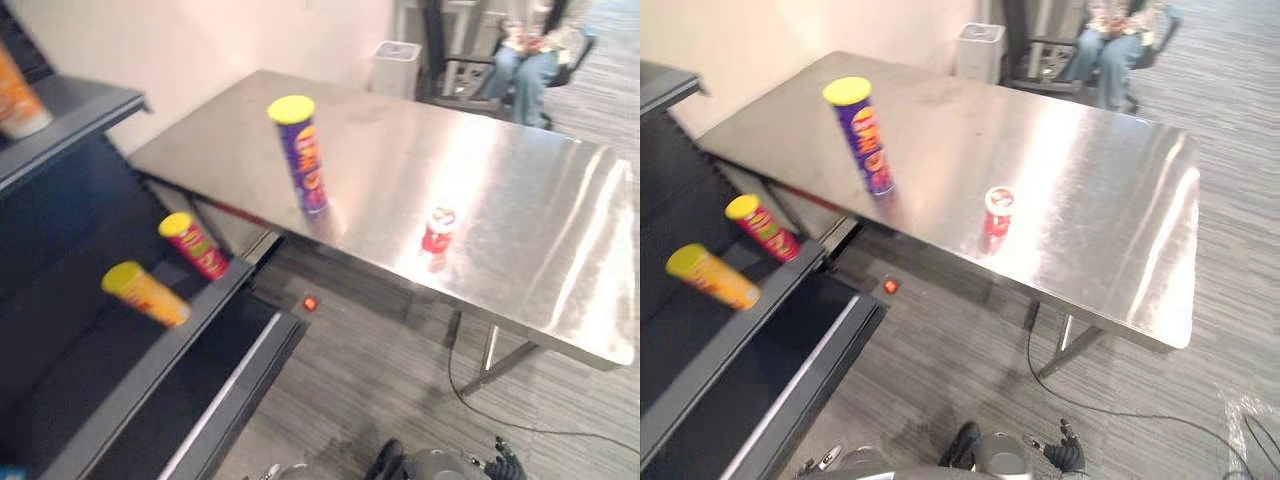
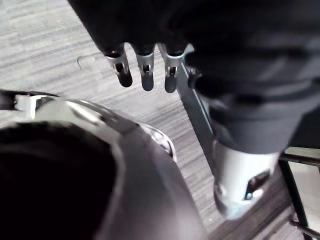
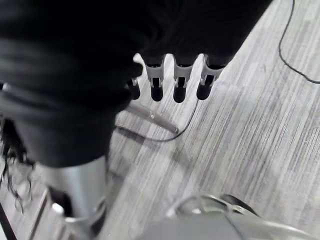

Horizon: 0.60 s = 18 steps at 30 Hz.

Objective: Put the gum and the chips on the shelf.

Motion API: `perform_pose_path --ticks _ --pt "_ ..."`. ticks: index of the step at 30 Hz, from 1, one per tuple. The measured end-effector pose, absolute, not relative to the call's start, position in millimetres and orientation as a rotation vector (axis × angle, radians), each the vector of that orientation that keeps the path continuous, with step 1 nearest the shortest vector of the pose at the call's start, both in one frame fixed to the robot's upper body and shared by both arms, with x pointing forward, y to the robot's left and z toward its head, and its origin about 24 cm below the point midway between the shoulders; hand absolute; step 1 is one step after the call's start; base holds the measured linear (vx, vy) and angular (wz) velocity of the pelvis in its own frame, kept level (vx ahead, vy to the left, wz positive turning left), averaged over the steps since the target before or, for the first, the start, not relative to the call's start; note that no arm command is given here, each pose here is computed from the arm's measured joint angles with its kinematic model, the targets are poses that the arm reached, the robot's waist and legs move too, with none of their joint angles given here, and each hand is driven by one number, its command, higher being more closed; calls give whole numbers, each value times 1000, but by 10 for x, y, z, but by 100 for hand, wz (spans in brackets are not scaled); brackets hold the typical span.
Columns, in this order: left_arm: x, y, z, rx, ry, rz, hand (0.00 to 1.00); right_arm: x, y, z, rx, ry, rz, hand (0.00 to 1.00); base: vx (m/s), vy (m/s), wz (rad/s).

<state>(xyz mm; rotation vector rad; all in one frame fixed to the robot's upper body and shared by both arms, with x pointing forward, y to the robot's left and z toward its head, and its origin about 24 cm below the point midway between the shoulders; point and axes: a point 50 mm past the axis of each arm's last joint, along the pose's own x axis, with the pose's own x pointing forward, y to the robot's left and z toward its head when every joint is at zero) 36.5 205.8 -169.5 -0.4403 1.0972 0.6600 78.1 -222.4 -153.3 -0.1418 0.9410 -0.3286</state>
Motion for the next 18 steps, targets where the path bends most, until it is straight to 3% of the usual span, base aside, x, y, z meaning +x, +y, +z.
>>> perform_pose_path --ticks 5,12,18 --pt "347 2077 -1693 -427 1106 678 0 734 -2218 -1561 -81 972 -396 0 152 92 -119" --pt "274 1964 -1723 -461 1135 699 0 416 -2328 -1577 -15 1017 -552 0 268 326 -64" --pt "265 2274 -1677 -338 1150 682 0 448 -2066 -1618 153 986 -650 0 126 306 -23"
